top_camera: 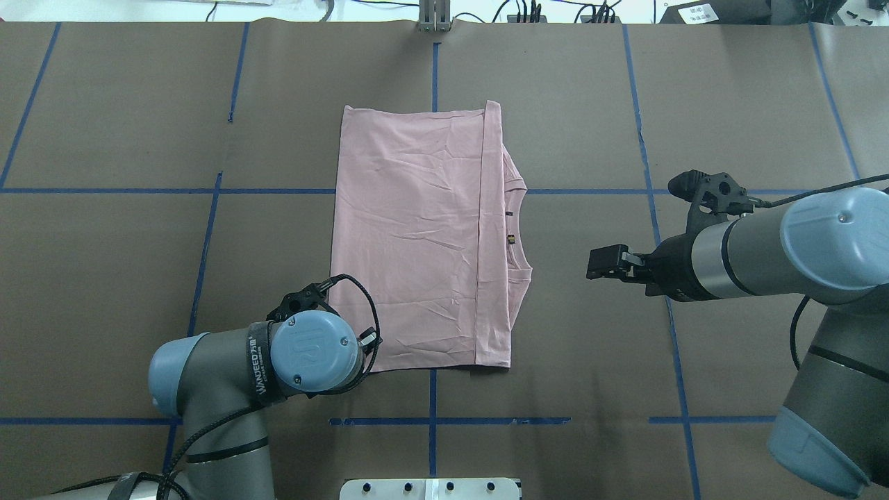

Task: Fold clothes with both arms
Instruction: 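Grasp the shirt's near edge corners with both grippers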

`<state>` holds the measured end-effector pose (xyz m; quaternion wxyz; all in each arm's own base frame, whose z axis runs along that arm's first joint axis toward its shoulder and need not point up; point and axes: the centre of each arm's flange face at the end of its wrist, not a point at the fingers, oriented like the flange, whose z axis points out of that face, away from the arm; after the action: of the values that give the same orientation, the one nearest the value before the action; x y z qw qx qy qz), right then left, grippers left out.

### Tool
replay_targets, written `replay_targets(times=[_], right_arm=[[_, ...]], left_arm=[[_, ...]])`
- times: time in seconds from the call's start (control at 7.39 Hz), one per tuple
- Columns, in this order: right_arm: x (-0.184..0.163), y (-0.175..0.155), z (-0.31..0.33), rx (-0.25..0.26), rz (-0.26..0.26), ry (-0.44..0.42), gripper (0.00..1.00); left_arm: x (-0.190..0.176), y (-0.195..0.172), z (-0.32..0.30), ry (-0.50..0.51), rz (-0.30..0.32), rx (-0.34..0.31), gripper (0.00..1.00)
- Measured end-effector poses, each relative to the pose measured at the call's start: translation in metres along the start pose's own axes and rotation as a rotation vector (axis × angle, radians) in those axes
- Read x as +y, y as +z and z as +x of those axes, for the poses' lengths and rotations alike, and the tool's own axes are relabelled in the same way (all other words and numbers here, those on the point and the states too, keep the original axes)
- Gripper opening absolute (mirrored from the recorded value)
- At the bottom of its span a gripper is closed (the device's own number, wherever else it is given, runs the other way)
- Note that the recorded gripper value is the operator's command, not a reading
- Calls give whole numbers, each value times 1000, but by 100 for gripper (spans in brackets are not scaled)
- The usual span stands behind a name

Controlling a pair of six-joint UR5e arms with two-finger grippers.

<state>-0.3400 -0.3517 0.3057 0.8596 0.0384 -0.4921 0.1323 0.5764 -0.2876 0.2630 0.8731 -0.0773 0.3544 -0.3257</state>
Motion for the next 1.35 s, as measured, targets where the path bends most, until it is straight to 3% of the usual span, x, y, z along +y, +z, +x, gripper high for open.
replay_targets(times=[0.54, 0.95, 1.35], right_arm=[[0, 11, 1, 18, -10, 3, 100], [28, 65, -28, 66, -58, 53, 100], [69, 111, -95, 140, -61, 132, 100]], left_arm=[[-4, -24, 3, 24, -12, 40, 0], [-10, -23, 2, 50, -1, 42, 0], [-18, -17, -3, 81, 17, 34, 0]])
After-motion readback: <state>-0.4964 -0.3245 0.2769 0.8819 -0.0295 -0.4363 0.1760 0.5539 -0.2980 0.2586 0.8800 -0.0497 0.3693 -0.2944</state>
